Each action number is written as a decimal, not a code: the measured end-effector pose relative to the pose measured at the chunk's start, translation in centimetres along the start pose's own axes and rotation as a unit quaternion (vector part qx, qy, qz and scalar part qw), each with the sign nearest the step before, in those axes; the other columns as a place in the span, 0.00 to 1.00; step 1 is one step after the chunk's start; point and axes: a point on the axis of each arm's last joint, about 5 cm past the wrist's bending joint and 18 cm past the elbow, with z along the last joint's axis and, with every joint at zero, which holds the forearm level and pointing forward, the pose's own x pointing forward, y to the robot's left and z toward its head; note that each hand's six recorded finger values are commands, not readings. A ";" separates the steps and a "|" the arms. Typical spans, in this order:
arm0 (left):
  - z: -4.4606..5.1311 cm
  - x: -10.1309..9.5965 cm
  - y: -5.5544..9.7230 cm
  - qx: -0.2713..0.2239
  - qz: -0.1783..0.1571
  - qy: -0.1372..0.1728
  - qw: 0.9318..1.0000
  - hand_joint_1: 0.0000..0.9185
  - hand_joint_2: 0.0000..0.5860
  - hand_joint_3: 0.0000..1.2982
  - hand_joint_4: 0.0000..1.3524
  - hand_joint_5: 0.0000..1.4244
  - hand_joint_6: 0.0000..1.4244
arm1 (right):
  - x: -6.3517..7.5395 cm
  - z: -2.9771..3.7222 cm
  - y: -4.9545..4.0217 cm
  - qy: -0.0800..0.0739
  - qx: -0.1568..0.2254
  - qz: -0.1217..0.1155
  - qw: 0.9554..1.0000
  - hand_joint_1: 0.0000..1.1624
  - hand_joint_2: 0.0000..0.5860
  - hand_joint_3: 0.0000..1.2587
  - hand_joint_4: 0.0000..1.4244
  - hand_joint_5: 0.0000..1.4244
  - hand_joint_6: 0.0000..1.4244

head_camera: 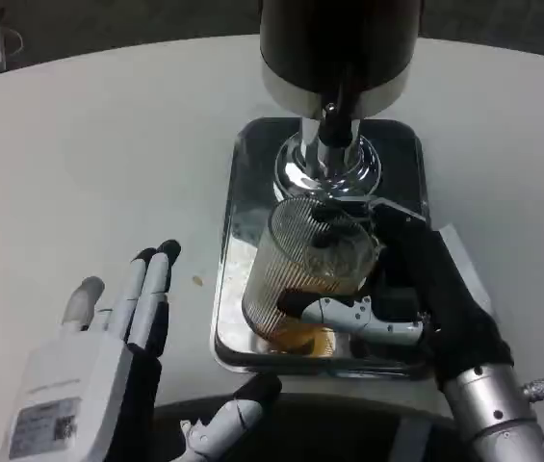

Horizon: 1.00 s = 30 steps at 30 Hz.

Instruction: Grasp the cup under the faucet to collect the drink, then remove the cup.

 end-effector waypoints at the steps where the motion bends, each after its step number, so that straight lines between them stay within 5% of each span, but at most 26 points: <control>1: 0.02 0.1 0.0 0.000 0.002 -0.002 1.000 0.00 0.25 0.02 0.00 0.08 0.00 | 0.0 0.00 0.01 0.000 -0.003 0.001 1.000 1.00 0.10 0.67 0.74 0.87 1.00; 11: 0.12 0.3 -0.4 0.008 -0.007 -0.007 1.000 0.00 0.25 0.01 0.00 0.07 0.00 | -0.3 0.51 -0.27 -0.014 -0.009 -0.004 1.000 1.00 0.10 0.67 0.74 0.86 1.00; 30: 0.51 -0.2 -1.4 0.019 -0.017 -0.005 1.000 0.00 0.22 0.00 0.00 0.06 0.00 | -3.6 1.56 -1.25 -0.027 -0.021 0.009 0.999 1.00 0.11 0.67 0.73 0.86 1.00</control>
